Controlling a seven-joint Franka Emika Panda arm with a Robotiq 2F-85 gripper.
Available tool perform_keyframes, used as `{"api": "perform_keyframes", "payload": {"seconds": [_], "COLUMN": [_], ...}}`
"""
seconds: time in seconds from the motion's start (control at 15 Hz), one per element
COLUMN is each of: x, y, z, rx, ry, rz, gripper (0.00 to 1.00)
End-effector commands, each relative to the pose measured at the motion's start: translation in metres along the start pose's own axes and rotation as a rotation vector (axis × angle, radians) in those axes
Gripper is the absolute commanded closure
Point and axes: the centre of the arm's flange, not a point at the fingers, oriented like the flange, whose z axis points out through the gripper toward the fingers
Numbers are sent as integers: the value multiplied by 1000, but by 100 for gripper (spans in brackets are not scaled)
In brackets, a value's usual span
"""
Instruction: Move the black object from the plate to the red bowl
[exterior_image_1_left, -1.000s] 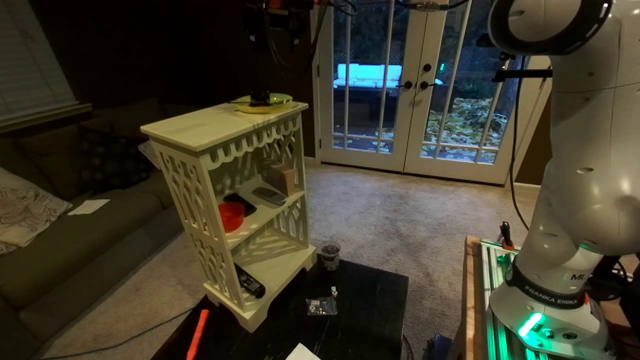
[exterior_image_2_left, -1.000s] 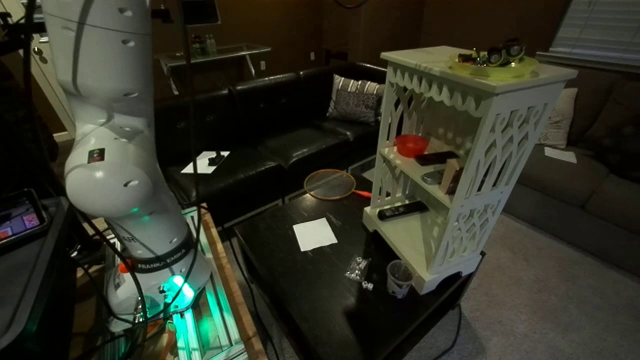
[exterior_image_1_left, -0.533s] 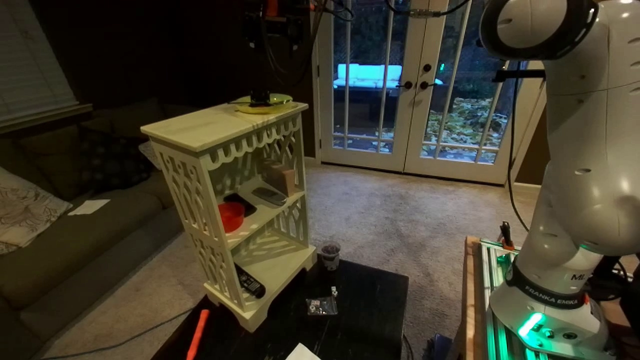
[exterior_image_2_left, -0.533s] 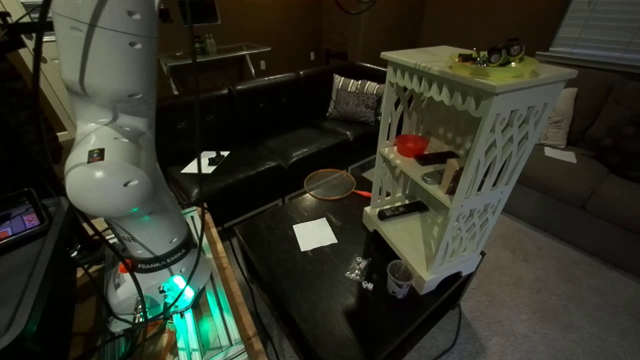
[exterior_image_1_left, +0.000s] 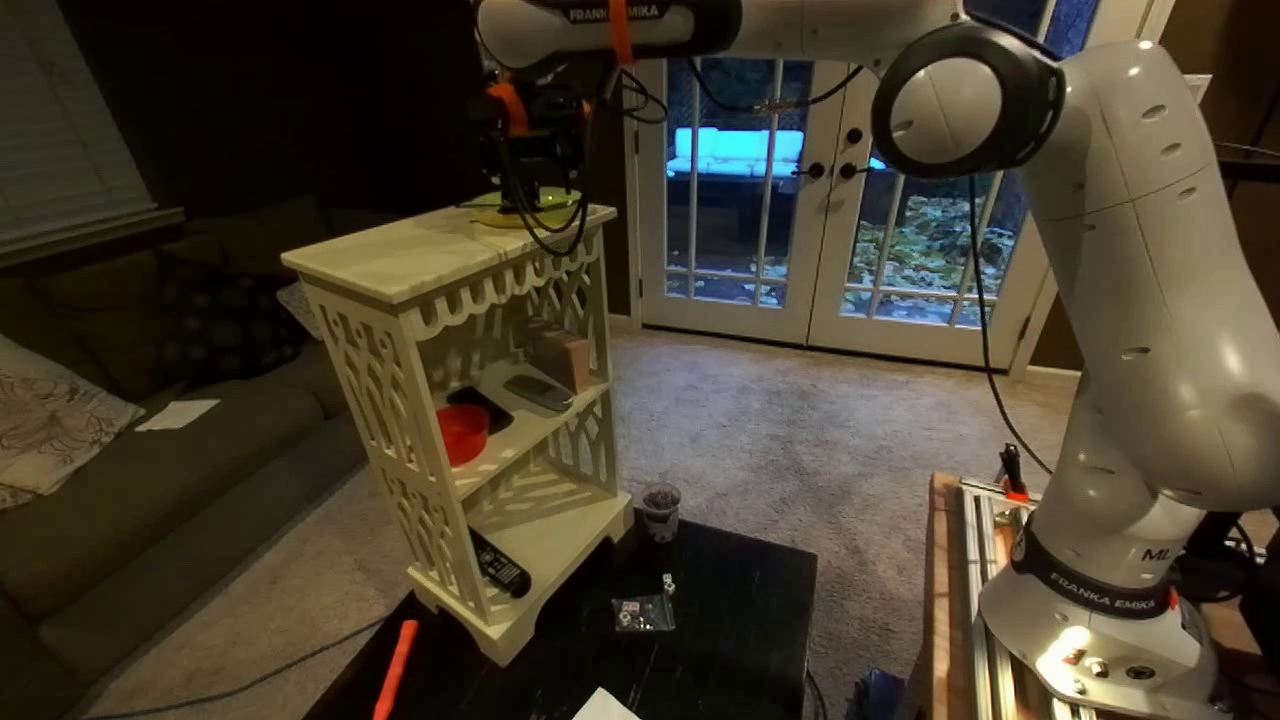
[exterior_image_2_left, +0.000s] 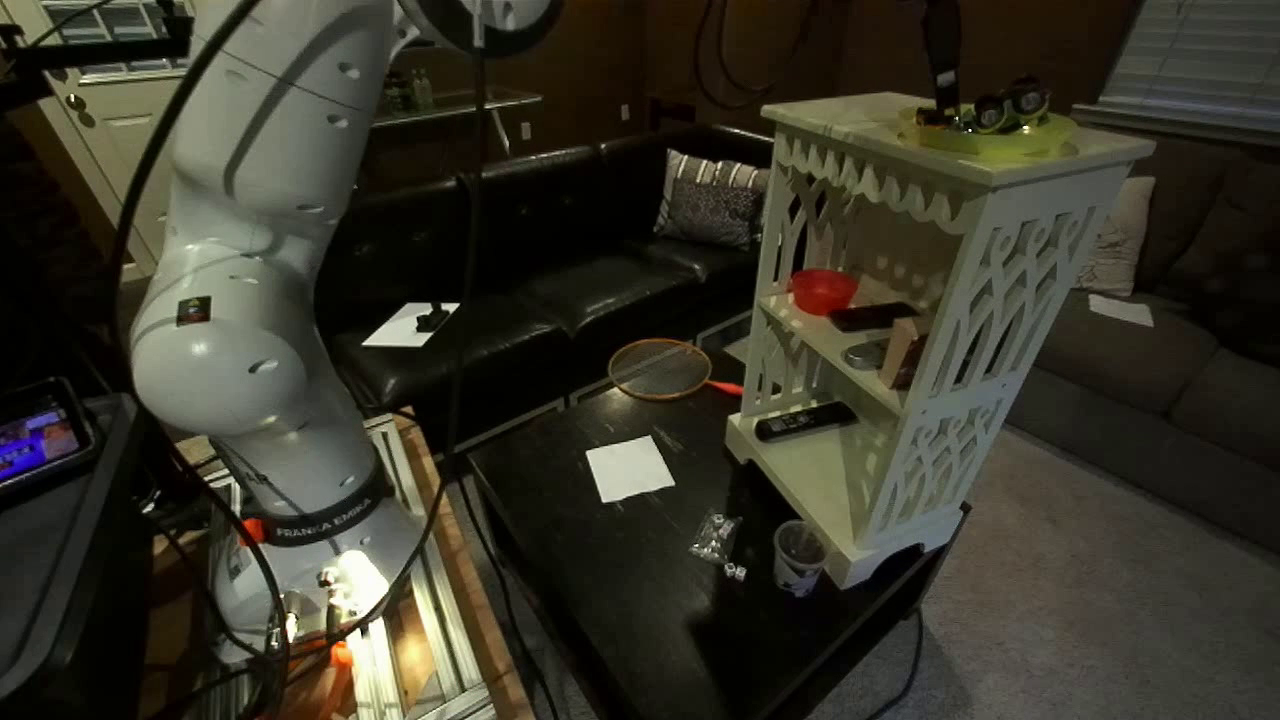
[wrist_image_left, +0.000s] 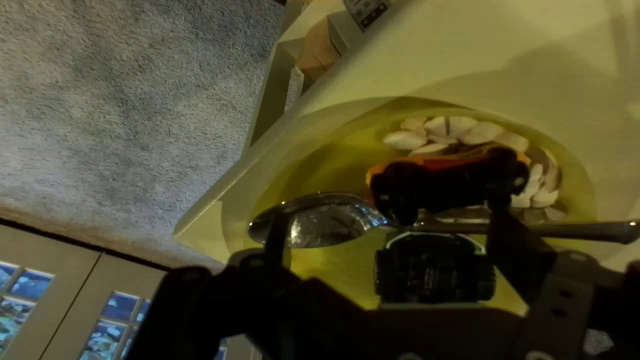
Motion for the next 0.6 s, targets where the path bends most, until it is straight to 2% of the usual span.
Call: {"api": "perform_keyframes", "payload": {"seconds": [0.0,0.13,0.53], "x": [24,27,34], "y": [-22,-23,-29], "z": [-9,-13,-2], "rx": [10,36,18], "ry": [31,53,130], "rz": [10,-3,-74], "gripper": [0,0,0]}}
